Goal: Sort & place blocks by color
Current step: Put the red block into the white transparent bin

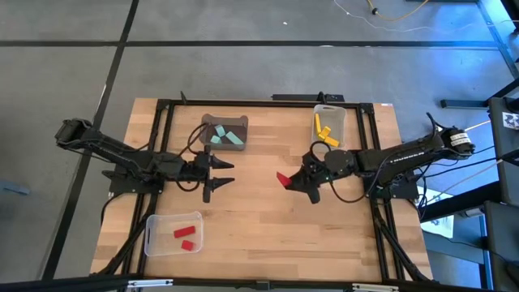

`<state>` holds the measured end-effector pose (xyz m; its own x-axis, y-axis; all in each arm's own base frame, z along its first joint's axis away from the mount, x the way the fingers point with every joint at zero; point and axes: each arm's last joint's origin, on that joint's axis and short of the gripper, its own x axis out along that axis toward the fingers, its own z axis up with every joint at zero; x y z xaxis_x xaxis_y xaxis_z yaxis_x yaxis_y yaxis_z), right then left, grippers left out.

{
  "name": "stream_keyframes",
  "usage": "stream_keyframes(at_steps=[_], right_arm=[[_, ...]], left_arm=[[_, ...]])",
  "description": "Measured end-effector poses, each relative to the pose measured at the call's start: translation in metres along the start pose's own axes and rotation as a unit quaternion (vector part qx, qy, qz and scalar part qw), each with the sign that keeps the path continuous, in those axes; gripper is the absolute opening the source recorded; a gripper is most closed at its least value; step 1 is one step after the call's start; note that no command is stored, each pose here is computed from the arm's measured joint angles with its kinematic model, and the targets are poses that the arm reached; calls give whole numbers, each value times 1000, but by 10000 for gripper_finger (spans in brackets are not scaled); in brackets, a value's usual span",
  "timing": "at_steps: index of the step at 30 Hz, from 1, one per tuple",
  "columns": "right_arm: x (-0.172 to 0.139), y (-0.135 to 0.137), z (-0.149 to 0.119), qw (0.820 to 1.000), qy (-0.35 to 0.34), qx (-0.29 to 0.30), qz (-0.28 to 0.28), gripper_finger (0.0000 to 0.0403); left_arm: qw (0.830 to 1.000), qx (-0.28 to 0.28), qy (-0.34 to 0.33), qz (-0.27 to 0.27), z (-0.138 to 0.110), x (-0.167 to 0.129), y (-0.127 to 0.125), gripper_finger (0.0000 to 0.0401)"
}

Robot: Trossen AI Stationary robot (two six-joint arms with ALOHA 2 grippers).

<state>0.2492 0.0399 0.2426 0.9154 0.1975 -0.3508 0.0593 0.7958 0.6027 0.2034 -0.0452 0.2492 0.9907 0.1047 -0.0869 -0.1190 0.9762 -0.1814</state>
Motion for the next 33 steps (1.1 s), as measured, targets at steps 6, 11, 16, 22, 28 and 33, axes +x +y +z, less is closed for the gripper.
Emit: stream_keyframes(at_steps=[6, 11, 16, 22, 28, 33], right_arm=[[0, 0, 0, 1000, 0, 7, 0, 130], [4, -3, -2, 999, 28, 8, 16, 130], [23, -12, -5, 995, 83, 52, 27, 130], [58, -3, 13, 989, 123, 43, 75, 130], [87, 7, 28, 982, 151, 13, 113, 130], [97, 10, 31, 977, 168, 12, 134, 130]], left_arm=[[1000, 0, 0, 0, 0, 0, 0, 212], [1000, 16, 9, -16, 3, 7, -2, 212], [990, 128, 44, -39, 11, 34, -10, 212], [945, 303, 107, -69, 10, 71, -27, 214], [900, 409, 111, -98, 6, 95, -47, 213], [897, 413, 108, -113, 5, 97, -57, 212]])
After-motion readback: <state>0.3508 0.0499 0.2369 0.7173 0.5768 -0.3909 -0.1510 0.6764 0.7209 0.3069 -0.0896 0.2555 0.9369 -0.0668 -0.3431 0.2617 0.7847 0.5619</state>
